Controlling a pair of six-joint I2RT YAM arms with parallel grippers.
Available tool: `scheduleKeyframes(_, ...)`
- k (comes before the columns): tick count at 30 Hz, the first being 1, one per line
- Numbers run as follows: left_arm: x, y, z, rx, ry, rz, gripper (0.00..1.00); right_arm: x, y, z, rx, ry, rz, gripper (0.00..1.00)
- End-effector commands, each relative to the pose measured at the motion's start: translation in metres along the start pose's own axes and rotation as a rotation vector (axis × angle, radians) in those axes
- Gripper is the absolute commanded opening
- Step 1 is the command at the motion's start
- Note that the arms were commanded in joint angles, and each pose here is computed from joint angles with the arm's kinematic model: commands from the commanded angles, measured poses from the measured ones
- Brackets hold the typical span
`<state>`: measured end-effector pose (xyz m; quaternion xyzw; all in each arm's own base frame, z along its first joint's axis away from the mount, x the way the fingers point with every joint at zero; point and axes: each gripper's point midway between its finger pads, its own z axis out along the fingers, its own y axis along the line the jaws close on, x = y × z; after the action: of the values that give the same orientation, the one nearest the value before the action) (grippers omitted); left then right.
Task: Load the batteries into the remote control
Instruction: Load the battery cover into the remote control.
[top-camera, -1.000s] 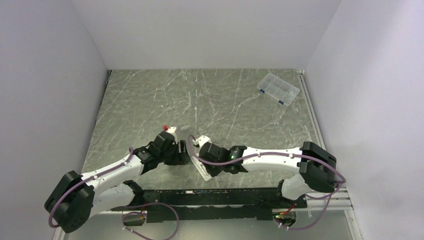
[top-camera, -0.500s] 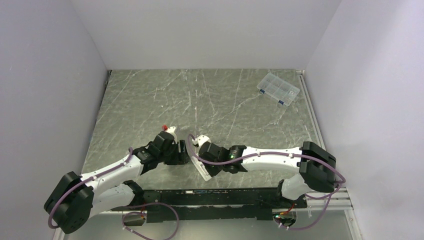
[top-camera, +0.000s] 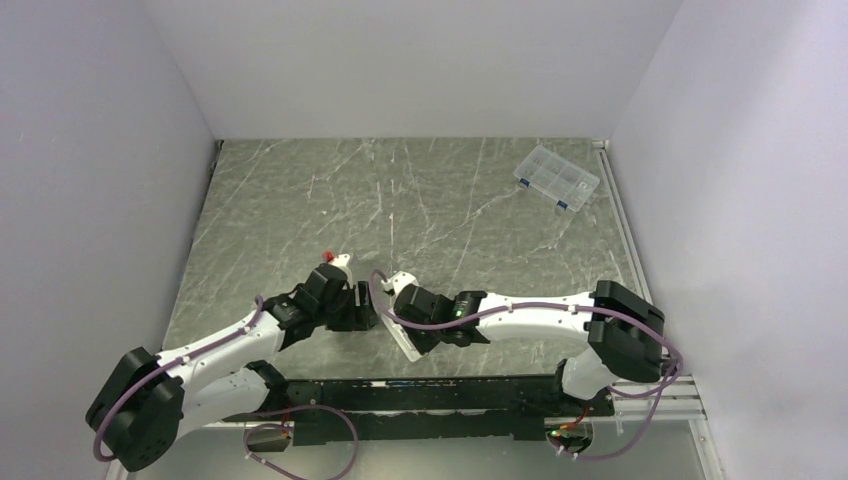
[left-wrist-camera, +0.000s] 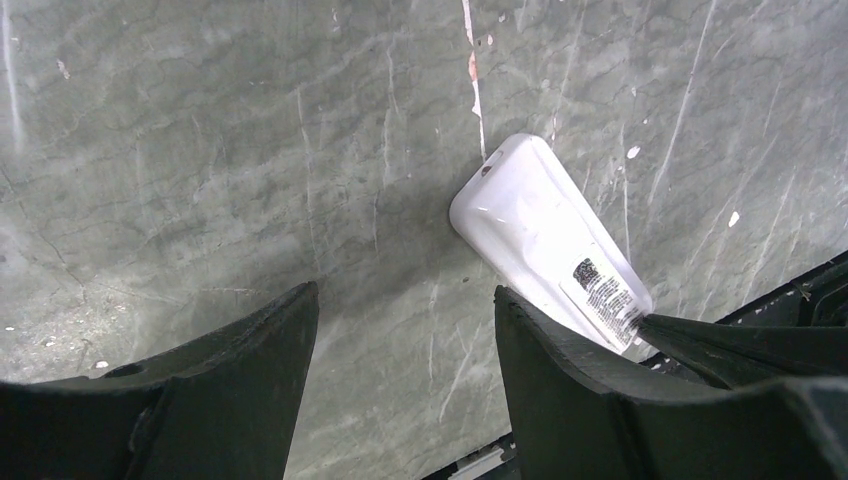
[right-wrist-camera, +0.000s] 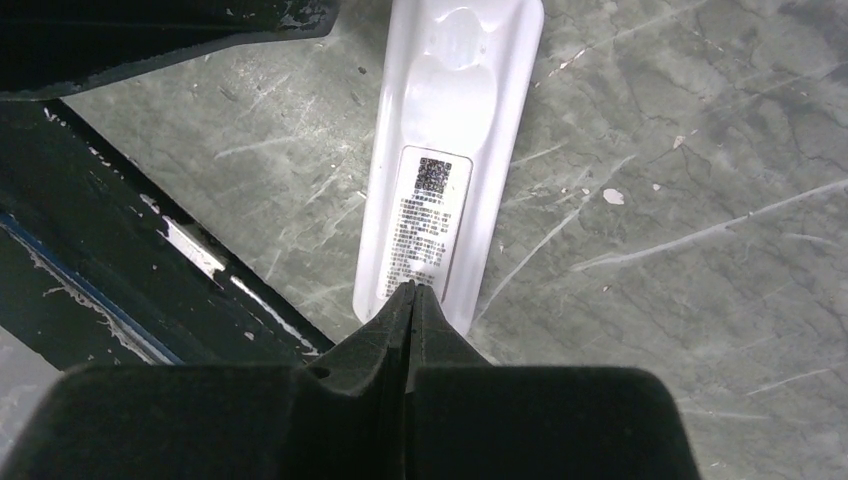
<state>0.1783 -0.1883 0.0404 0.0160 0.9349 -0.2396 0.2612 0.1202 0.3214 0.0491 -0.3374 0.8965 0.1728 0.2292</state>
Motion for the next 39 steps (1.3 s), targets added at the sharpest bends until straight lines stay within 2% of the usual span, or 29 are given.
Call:
scheduleKeyframes(1, -0.005, -0.001, -0.003, 0.011, -0.02, 0.019, 0.7, -0.02, 0.011, 0.001, -0.037, -0.053, 0.007, 0.0)
scheduleKeyframes(16, -0.003, 0.0, -0.002, 0.011, -0.016, 0.013, 0.7, 0.005, 0.005, 0.019, -0.028, 0.015, 0.013, 0.0)
scheduleKeyframes(39, -0.003, 0.0, -0.001, 0.013, -0.012, 0.011, 0.7, 0.027, -0.012, 0.012, 0.032, 0.053, 0.051, 0.0)
